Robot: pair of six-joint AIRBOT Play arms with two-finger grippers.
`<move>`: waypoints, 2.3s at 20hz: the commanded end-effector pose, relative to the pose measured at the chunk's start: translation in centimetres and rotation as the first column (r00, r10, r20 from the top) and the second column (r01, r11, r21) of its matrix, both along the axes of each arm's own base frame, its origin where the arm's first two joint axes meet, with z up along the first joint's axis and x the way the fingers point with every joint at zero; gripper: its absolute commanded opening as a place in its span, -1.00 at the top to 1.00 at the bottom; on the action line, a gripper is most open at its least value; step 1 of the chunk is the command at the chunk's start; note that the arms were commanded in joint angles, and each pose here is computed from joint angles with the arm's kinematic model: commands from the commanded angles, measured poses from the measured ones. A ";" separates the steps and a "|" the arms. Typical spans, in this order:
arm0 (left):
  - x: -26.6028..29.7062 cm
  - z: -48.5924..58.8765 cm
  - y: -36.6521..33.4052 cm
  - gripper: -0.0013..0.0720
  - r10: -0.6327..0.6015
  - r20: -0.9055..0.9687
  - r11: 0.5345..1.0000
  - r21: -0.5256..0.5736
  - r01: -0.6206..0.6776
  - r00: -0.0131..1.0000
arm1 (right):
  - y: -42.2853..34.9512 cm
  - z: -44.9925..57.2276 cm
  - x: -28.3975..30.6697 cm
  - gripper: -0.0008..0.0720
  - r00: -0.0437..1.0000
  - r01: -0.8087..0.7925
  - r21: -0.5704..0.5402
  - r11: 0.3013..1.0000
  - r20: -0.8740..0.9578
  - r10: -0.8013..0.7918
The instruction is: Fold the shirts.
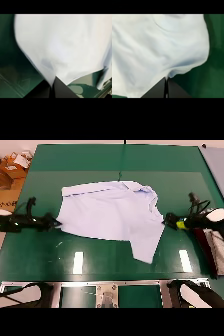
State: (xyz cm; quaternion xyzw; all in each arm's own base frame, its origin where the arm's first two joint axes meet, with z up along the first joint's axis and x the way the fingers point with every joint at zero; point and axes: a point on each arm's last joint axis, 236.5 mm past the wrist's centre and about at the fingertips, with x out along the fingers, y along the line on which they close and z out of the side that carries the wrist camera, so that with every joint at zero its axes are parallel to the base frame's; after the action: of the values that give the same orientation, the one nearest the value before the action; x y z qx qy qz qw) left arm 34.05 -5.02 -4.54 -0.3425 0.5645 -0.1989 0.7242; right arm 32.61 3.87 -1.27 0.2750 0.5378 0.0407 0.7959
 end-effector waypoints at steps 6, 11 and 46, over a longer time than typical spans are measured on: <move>-0.1 43.2 -0.9 0.90 -0.139 0.834 0.952 0.261 -0.161 0.534 | -2.9 45.3 0.6 0.94 0.426 0.201 -0.029 0.979 0.903 -0.061; -12.9 61.7 -5.6 0.90 -0.232 0.972 0.915 0.231 -0.331 0.039 | -3.5 60.8 -13.4 0.94 -0.069 0.407 0.032 0.913 0.998 -0.004; 27.3 12.8 -0.2 0.90 0.140 0.622 0.959 0.107 -0.261 0.770 | -5.8 5.7 31.6 0.93 0.855 0.130 0.009 0.991 0.505 -0.117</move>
State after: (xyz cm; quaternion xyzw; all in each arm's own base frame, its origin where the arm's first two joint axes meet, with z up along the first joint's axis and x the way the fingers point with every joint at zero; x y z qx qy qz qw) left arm 59.67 -6.29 5.79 -0.2559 0.3148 -0.1789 0.8963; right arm 62.36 -2.05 2.59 0.2793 0.3106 0.0395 0.9077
